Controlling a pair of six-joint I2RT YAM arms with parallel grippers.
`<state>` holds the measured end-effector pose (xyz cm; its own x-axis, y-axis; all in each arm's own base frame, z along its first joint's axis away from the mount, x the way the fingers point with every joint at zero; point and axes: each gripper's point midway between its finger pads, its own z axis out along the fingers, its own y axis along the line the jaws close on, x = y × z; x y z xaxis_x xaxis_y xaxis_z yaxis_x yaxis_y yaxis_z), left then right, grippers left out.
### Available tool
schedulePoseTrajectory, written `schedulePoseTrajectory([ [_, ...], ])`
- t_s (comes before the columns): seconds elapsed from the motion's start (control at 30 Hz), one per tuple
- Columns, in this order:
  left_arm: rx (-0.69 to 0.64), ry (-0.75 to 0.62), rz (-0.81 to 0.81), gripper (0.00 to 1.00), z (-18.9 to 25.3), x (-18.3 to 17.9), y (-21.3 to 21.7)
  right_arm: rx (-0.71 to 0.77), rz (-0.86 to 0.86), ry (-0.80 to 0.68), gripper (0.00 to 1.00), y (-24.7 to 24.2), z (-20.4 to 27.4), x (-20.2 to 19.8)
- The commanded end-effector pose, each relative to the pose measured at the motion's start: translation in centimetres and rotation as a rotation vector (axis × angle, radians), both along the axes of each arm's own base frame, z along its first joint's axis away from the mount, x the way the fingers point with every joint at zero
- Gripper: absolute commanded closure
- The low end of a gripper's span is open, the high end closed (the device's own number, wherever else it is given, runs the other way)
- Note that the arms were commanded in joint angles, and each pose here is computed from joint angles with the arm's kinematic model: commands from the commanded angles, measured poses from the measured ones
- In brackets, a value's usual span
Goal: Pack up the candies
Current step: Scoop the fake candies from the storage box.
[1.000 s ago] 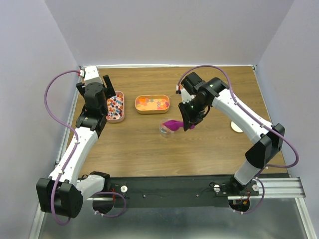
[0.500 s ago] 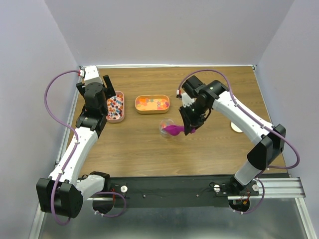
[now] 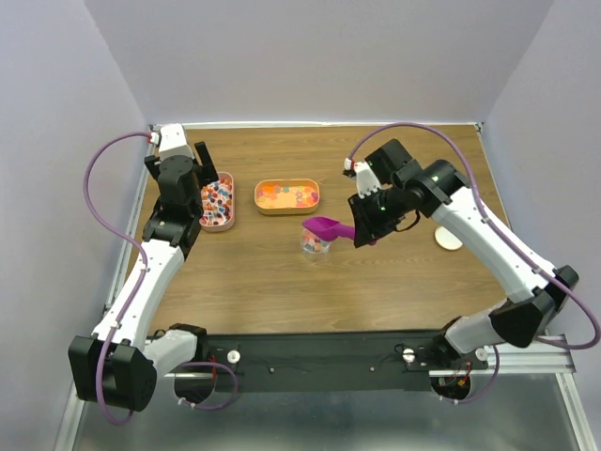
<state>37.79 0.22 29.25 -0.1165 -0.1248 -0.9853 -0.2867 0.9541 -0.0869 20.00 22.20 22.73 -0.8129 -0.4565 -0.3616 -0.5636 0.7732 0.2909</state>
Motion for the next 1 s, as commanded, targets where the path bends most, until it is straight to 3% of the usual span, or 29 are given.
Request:
schedulePoseTrajectory([
  [0.0, -0.008, -0.008, -0.044, 0.16, -0.1, 0.2, -0.7, 0.075, 0.107, -0.256, 0.99, 1.1, 2.0, 2.9],
  [0.27, -0.076, 0.093, -0.296, 0.16, -3.5, 2.1, -5.8, -0.147, 0.236, -0.495, 0.99, 0.7, 0.8, 10.7],
  [0.57, -0.106, 0.428, -0.451, 0.19, -12.6, 3.3, -10.3, -0.176, 0.388, -0.578, 0.99, 1.3, -1.0, 17.8],
  [0.7, -0.134, 0.564, -0.494, 0.24, -16.7, 3.5, -11.7, -0.171, 0.473, -0.580, 0.99, 1.8, -2.4, 18.7],
  [0.97, -0.146, 0.668, -0.458, 0.29, -19.7, 5.0, -12.0, -0.149, 0.528, -0.607, 0.99, 2.2, -3.3, 18.9],
])
